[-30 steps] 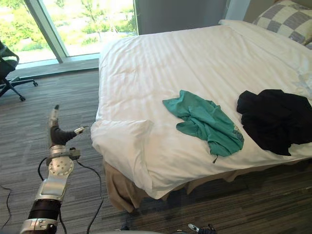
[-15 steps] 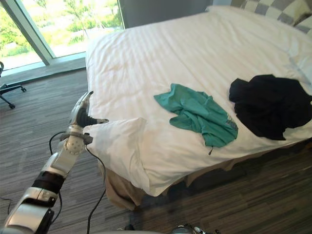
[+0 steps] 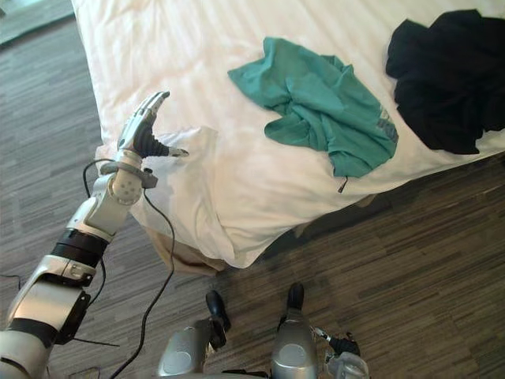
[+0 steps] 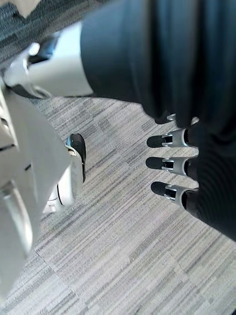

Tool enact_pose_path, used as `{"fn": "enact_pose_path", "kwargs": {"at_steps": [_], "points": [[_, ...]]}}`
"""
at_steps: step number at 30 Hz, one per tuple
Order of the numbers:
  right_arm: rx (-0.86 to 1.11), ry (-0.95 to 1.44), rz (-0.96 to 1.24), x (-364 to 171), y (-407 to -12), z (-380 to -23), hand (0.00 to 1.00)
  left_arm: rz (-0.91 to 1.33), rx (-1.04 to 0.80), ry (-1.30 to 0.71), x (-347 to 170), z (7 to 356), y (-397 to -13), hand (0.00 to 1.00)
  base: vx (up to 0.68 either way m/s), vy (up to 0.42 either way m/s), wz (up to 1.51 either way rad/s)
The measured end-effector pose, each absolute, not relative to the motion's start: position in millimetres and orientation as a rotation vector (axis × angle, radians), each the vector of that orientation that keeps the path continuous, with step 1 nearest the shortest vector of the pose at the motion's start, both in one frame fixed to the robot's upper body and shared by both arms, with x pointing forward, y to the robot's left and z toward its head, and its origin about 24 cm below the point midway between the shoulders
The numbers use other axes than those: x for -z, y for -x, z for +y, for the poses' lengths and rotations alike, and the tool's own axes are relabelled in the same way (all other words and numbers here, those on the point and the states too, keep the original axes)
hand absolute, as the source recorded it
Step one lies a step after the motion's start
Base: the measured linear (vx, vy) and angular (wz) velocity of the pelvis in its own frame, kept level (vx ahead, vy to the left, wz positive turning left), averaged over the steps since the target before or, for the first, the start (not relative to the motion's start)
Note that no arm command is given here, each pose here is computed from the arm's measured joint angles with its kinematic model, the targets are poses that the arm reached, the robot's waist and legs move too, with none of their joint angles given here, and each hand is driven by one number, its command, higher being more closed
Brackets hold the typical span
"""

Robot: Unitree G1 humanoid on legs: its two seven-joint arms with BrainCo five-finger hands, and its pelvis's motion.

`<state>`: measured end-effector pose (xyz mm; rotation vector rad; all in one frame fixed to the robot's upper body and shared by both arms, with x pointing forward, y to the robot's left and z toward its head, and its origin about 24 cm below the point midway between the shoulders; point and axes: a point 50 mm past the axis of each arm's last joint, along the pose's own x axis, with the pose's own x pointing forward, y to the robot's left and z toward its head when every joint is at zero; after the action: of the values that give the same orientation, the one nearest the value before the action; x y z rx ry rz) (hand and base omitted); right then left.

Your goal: Tidy the bed and pick cloth on bed and put in laundry

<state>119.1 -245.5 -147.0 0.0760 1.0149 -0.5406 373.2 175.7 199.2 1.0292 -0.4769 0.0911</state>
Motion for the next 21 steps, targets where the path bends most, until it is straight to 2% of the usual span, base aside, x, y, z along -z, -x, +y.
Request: {"fn": "enact_pose_path", "kwargs": {"at_steps": [7,13,16,17,21], "points": [[0.518,-0.089,0.948,138,-147,-244,0.0,-0.45,-0.047,-1.079,-214,170,-379,0.0,-0.01,0.008,0.02],[0.479,-0.096,0.912,129,-171,-245,0.0,-0.226,0.053,-1.2,-183,176,-394,0.0,-0.08,0.024,0.01],[0.469,-0.101,0.911,127,-176,-246,0.0,-0.204,0.073,-1.215,-183,177,-395,0.0,-0.02,0.002,0.0],[0.467,-0.101,0.911,127,-177,-246,0.0,-0.2,0.078,-1.217,-183,177,-396,1.0,0.0,-0.002,-0.05],[0.45,-0.103,0.9,124,-185,-245,0.0,-0.193,0.087,-1.233,-188,174,-400,1.0,0.01,-0.002,-0.02]]}}
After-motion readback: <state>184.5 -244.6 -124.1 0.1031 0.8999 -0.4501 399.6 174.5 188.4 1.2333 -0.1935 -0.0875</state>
